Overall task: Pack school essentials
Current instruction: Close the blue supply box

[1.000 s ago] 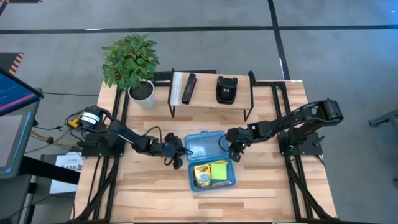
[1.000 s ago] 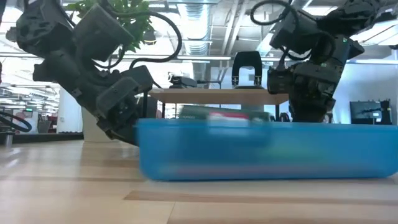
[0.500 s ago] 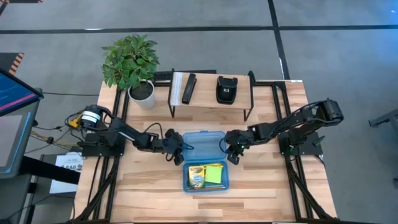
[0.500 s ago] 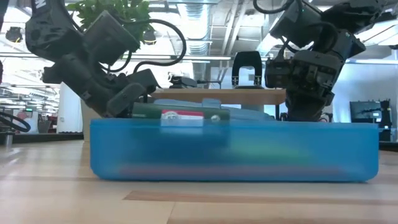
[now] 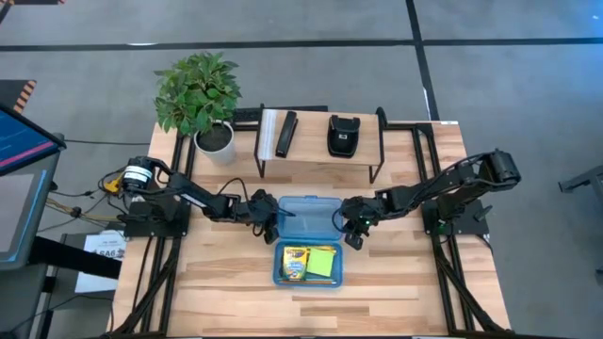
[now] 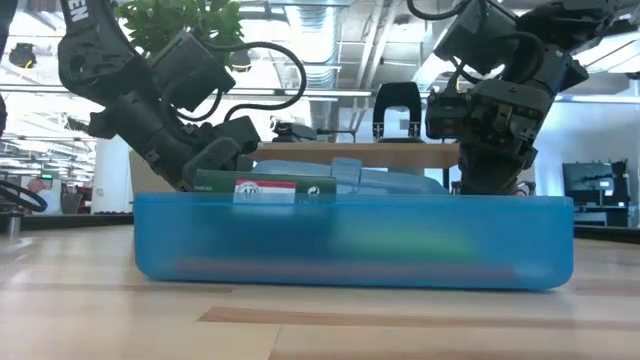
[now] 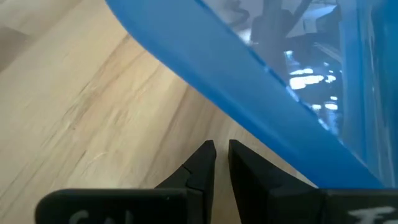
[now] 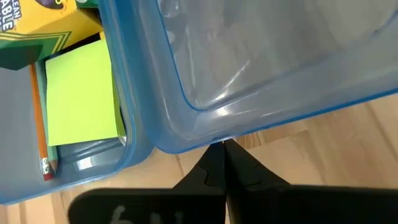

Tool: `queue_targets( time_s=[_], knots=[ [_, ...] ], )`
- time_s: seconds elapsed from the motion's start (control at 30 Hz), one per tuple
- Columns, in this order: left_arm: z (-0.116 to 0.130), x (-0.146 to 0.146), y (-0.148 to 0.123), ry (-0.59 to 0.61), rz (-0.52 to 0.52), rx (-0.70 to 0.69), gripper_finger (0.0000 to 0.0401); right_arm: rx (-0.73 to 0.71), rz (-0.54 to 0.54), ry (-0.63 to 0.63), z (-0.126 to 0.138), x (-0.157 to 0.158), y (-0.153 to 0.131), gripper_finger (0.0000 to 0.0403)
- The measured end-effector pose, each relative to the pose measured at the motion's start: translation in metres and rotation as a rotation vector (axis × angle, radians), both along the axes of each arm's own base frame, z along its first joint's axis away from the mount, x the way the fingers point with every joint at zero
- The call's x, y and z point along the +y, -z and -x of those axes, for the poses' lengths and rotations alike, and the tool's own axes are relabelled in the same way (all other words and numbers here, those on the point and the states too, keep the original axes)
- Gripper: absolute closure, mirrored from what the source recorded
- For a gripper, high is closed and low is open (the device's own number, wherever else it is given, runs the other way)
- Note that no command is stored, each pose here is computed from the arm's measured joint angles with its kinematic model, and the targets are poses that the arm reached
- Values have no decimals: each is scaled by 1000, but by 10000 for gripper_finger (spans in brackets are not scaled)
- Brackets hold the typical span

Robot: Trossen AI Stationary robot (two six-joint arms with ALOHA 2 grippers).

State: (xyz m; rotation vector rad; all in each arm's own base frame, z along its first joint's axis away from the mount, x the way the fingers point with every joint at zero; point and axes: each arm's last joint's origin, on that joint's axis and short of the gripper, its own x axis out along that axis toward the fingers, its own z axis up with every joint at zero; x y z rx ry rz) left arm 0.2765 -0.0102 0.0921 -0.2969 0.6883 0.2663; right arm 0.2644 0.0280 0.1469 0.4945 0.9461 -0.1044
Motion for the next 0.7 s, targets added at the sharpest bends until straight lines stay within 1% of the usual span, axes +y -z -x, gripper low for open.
queue_targets(
  time_s=[0.17, 0.33, 0.5, 0.7],
  knots=[
    [2, 0, -3, 22, -2, 14, 358, 2, 21, 9, 0, -1, -1, 395],
    [10, 1, -15, 18, -10, 48, 358, -26, 25, 9, -3, -1, -3, 395],
    [13, 1, -26, 18, -54, 37, 358, -42, 32, -2, -4, -1, -4, 395],
    [13, 1, -34, 35, -72, 3, 358, -41, 40, -16, -3, -1, -4, 395]
  ],
)
